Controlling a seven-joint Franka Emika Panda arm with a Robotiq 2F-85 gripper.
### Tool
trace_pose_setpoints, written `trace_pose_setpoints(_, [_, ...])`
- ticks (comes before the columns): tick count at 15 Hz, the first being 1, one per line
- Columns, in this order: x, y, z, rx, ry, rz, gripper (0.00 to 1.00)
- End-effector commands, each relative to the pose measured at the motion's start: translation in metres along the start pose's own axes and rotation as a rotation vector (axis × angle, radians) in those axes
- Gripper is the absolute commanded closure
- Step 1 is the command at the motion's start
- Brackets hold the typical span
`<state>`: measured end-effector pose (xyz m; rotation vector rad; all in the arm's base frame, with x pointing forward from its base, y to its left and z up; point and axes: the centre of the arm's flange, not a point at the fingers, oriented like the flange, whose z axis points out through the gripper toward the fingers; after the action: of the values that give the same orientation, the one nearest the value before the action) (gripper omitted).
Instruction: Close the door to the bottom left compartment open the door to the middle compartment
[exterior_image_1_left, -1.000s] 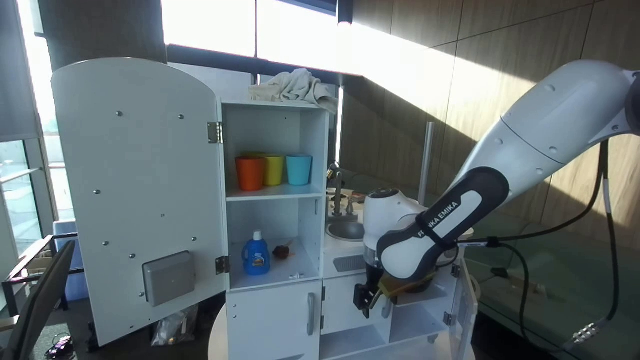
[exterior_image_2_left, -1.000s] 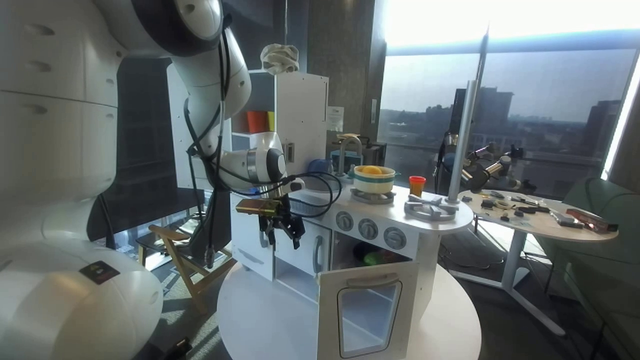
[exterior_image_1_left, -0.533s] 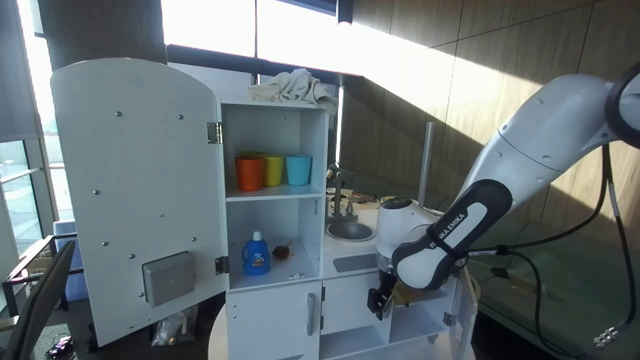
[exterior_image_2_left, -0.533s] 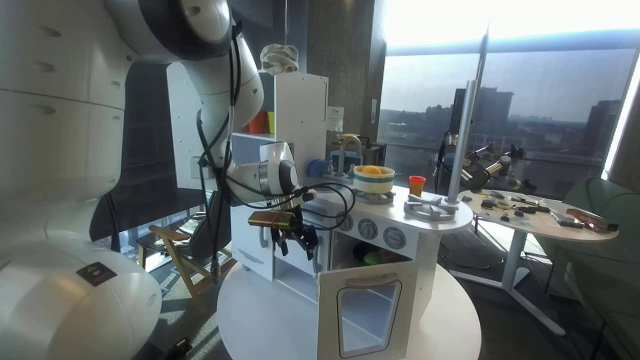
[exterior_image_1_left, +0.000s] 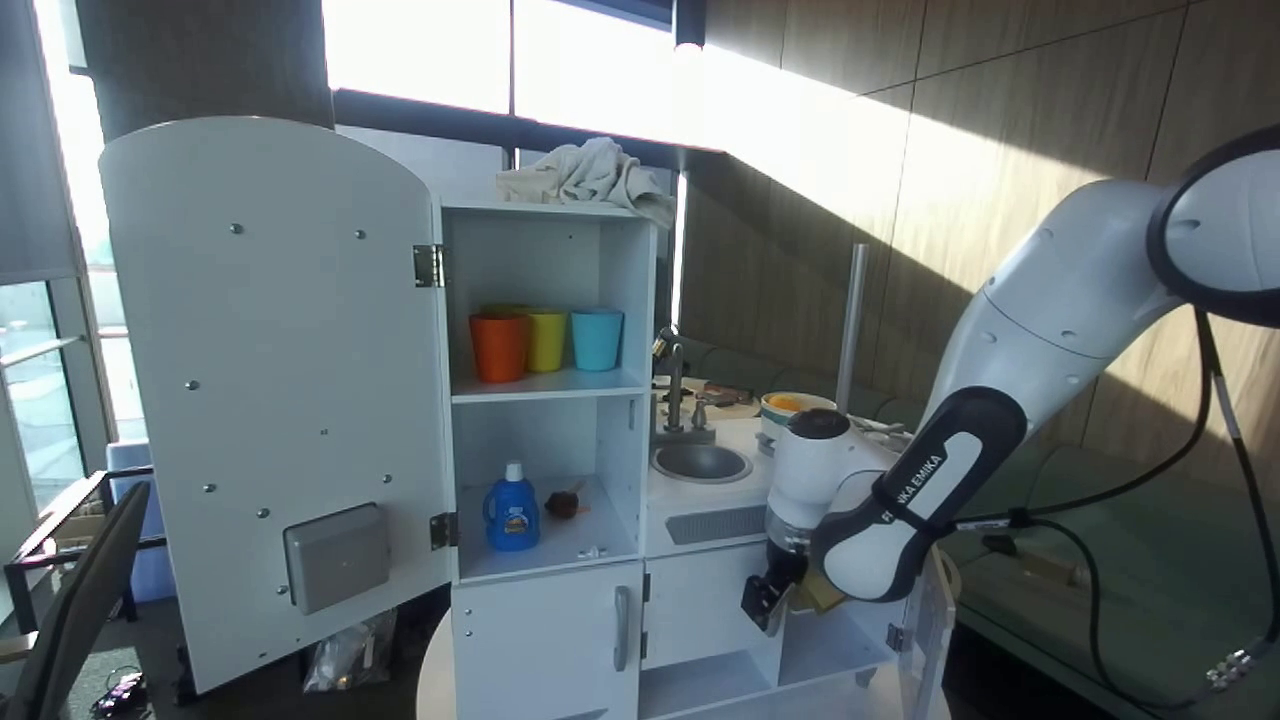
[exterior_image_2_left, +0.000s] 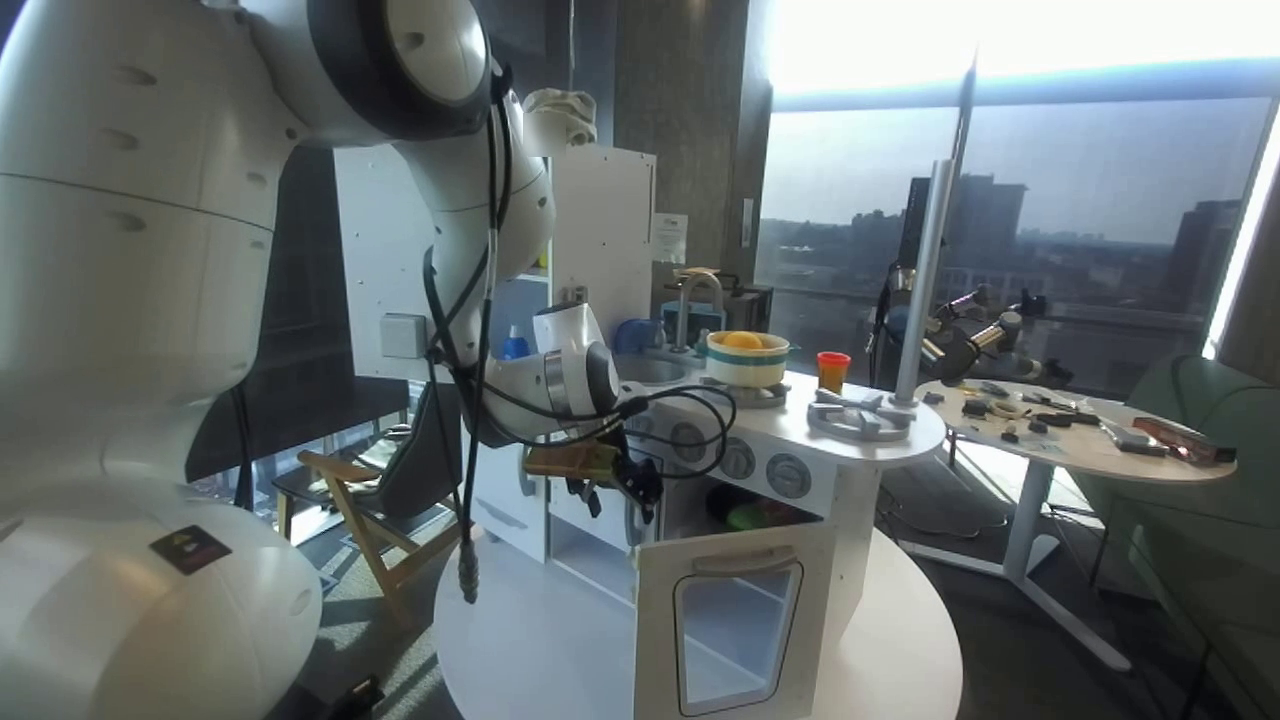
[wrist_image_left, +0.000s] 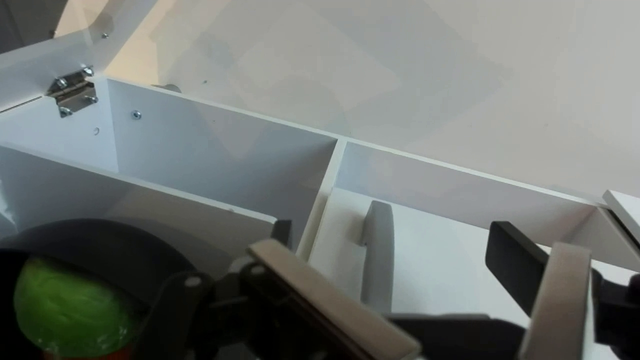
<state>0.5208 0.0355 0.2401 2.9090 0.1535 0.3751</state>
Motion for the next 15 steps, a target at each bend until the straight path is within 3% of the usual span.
trace_pose_setpoints(1, [0.002,0.001,0.003,0.024,0.045,-0.033,0.00])
trace_pose_setpoints(8, [0.001,-0.020,-0.003,0.009,0.105,-0.117,0.00])
trace_pose_setpoints(15, [-0.003,-0.020,-0.007,0.016,0.132,-0.121,0.00])
